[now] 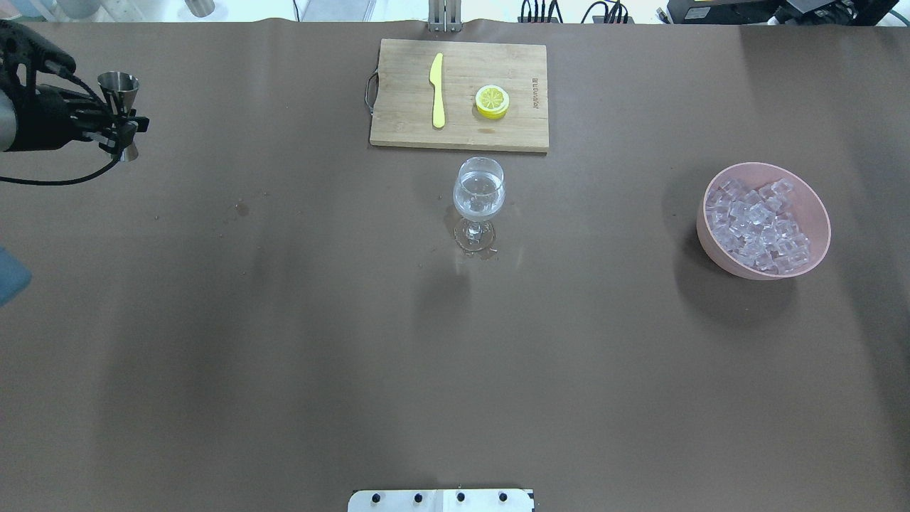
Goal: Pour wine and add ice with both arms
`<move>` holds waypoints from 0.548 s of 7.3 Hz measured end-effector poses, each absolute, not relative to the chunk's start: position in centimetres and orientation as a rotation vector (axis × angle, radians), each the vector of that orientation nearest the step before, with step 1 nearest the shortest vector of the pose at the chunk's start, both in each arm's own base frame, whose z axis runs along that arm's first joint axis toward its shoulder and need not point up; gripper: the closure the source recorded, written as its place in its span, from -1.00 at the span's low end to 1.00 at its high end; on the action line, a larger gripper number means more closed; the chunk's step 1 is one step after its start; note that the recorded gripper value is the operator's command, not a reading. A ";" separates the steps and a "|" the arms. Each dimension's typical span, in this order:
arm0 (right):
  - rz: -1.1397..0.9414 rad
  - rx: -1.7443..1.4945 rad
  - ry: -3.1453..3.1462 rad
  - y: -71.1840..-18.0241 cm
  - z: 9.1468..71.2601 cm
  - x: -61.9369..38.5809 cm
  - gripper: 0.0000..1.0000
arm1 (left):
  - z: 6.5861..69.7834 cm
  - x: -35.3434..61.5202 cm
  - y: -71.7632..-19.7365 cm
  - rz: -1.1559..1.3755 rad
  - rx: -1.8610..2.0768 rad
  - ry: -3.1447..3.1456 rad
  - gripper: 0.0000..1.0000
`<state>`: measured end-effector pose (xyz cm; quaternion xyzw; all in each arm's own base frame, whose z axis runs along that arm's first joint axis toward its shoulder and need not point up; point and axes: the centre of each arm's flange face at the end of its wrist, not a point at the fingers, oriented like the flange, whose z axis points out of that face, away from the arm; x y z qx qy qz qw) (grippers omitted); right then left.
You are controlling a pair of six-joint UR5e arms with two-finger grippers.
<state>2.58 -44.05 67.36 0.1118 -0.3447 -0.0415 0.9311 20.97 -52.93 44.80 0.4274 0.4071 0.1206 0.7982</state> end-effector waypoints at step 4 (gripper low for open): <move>-0.082 0.232 -0.707 -44.3 67.1 2.5 -1.00 | 53.3 20.1 -51.8 -0.053 1.118 1.006 1.00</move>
